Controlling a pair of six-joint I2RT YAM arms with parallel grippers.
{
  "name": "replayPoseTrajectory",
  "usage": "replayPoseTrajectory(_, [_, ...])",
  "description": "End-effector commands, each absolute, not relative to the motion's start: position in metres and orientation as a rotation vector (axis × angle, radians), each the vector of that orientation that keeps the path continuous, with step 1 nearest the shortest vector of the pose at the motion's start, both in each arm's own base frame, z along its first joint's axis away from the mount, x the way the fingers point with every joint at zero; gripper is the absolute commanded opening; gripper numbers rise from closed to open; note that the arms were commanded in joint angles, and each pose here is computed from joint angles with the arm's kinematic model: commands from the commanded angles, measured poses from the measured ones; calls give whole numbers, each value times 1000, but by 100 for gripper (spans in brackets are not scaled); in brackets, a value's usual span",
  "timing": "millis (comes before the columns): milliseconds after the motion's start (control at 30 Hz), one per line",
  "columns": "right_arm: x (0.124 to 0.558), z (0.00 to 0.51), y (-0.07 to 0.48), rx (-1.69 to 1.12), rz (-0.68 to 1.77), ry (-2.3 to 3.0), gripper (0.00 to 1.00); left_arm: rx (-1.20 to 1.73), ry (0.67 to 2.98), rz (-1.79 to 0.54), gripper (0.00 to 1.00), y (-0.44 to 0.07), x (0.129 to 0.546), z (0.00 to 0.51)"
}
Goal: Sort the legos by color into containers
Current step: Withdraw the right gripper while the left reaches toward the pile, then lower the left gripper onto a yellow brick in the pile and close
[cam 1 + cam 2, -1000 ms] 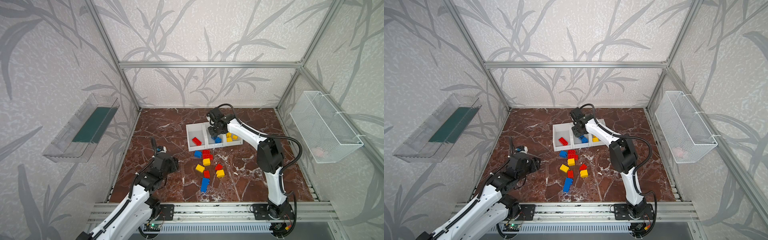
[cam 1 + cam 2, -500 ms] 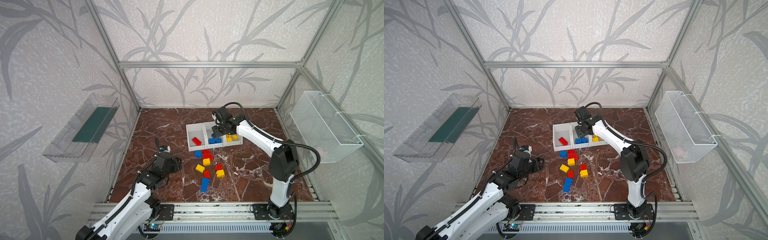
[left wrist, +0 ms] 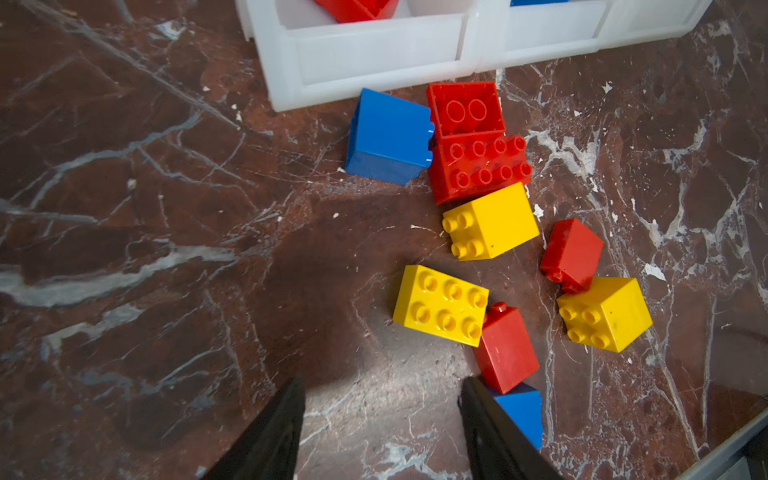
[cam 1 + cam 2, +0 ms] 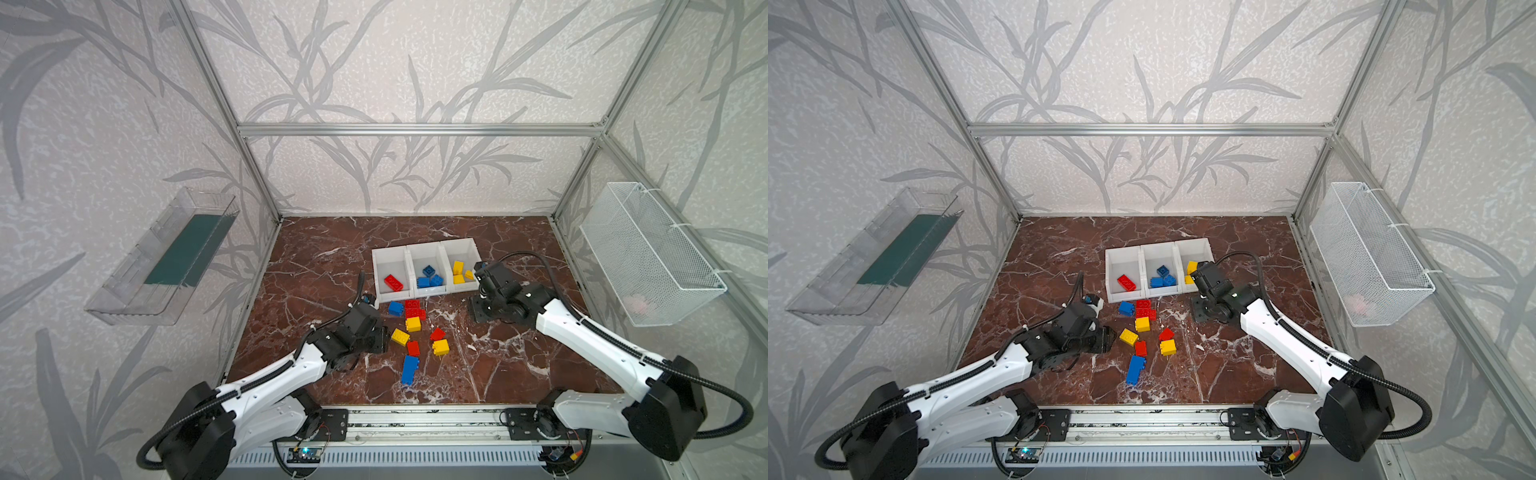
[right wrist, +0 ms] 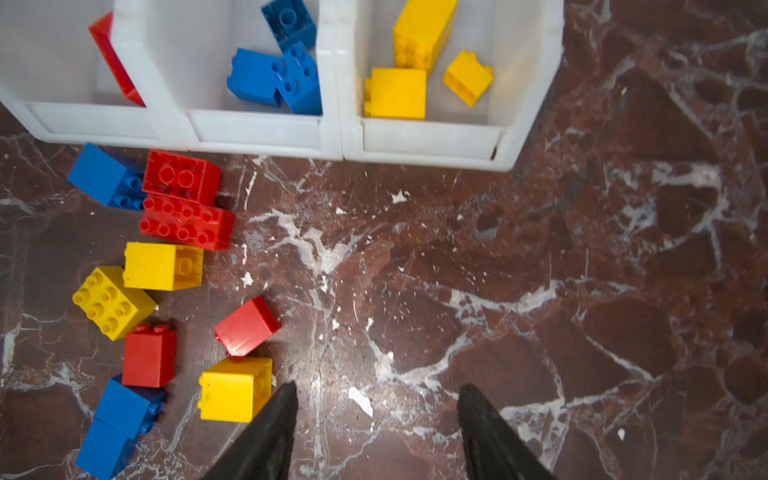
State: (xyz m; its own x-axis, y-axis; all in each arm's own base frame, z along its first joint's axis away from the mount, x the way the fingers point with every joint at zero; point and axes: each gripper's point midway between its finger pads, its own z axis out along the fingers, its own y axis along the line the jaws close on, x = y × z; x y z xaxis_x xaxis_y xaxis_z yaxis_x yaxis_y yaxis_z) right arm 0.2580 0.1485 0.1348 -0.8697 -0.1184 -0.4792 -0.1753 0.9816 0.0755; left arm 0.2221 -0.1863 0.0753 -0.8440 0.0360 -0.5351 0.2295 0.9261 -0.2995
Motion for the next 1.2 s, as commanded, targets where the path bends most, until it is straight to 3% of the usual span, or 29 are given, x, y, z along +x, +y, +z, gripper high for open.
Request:
replayPoseTrajectory(0, [248, 136, 136, -78, 176, 2620, 63, 299, 2478, -537, 63, -213, 236, 96])
replayPoseTrajectory(500, [231, 134, 123, -37, 180, 2612, 63, 487, 2603, -544, 63, -286, 253, 72])
replayPoseTrajectory(933, [225, 125, 123, -33, 210, 2622, 64, 341, 2628, -303, 69, -267, 269, 69])
replayPoseTrajectory(1167, [228, 126, 129, -53, 232, 2628, 64, 304, 2643, -380, 74, -284, 273, 64])
